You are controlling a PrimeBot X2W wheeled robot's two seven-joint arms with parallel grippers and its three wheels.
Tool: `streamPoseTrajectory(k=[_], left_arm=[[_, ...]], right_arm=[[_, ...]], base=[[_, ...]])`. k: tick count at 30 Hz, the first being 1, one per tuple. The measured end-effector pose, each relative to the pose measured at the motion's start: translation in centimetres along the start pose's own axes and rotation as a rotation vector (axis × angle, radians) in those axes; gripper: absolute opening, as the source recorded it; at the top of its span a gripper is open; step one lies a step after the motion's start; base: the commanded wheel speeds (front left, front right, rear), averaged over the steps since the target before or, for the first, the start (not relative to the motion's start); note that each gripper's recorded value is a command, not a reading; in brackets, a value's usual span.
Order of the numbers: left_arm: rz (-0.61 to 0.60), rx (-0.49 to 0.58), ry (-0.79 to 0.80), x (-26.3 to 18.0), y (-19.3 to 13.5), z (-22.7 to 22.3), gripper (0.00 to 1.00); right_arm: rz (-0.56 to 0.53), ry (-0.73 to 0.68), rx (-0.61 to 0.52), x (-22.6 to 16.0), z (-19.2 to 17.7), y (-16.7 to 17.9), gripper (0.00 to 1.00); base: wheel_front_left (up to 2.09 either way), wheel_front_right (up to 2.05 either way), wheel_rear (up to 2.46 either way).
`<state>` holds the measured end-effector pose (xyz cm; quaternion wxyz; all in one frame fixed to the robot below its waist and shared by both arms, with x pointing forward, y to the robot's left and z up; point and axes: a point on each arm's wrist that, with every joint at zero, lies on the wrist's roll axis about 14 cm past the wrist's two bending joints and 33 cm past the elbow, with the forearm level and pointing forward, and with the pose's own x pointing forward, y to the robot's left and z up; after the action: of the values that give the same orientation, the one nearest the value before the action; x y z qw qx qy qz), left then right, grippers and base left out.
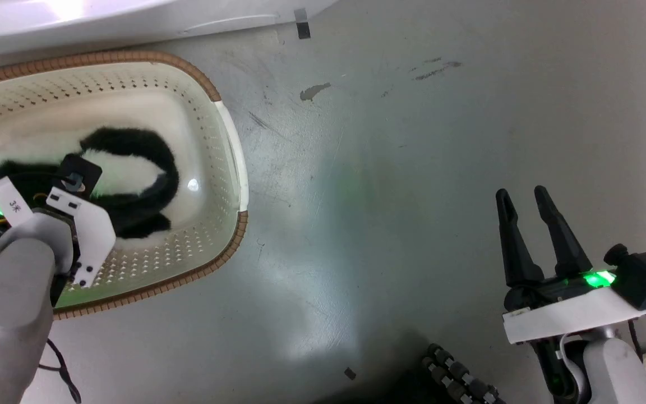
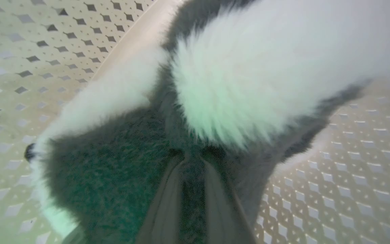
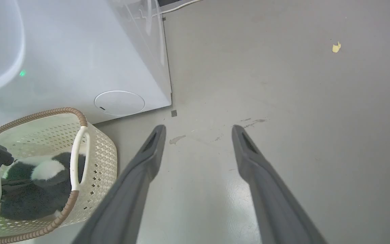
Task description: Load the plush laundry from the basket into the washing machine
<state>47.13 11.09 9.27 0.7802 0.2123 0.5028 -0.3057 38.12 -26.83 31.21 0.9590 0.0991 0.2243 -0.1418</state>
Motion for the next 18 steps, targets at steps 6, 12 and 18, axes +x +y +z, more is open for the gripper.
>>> streamPoseTrajectory(k=[6,12,18], left_arm=[[0.017,-0.017,-0.004,-1.1,-0.1,-0.3,0.00],[0.055,-0.067,-0.117,-4.2,-0.2,1.8,0.00],[0.093,-0.152,-0.297,-9.5,-1.3,4.4,0.00]], right_arm=[[-0.010,-0.045,0.004,-0.3,1.3,-0.4,1.00],[-0.017,-0.119,0.000,-1.5,3.8,-0.9,1.00],[-0.034,-0.196,-0.010,-4.3,6.3,-1.8,1.00]], base=[[0.00,0.00,0.00],[0.00,0.00,0.00],[0.00,0.00,0.00]])
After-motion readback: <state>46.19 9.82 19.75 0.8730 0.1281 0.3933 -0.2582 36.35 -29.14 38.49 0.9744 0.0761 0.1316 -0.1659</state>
